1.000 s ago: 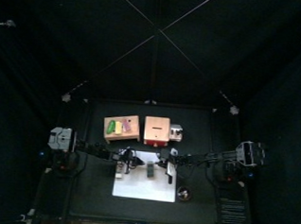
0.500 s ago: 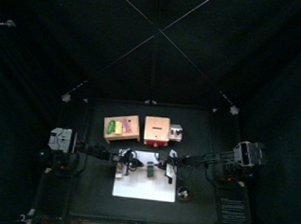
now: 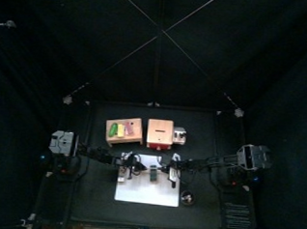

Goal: Cut first sushi piece

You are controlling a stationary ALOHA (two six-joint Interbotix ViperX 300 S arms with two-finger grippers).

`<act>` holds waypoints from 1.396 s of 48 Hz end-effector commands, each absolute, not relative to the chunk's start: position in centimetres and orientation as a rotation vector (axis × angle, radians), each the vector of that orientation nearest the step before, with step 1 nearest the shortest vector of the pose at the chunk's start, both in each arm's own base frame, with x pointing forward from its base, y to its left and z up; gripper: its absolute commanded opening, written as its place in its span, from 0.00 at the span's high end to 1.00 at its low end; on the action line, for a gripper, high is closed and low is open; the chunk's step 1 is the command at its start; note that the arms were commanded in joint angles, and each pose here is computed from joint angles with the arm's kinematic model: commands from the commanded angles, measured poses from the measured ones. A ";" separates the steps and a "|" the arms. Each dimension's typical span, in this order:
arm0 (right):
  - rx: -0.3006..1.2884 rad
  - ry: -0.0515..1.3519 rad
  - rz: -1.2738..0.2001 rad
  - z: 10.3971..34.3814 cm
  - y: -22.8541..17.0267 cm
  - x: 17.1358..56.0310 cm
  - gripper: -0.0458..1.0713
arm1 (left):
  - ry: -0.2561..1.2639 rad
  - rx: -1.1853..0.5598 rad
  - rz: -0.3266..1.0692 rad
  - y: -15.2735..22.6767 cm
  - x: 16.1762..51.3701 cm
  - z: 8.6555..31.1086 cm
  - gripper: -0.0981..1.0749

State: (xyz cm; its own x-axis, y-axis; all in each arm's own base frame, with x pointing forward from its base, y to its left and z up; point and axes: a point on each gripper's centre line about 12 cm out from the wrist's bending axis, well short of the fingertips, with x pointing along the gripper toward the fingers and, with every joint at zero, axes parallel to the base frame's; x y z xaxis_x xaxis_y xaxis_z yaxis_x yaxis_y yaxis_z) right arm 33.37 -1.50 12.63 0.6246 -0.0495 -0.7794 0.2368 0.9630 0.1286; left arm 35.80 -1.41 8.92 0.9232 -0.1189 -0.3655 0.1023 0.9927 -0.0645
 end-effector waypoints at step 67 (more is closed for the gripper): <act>0.228 1.029 -0.223 9.7 -2.4 33.4 0.84 | 0.632 -0.013 -0.107 -1.8 36.5 5.4 0.64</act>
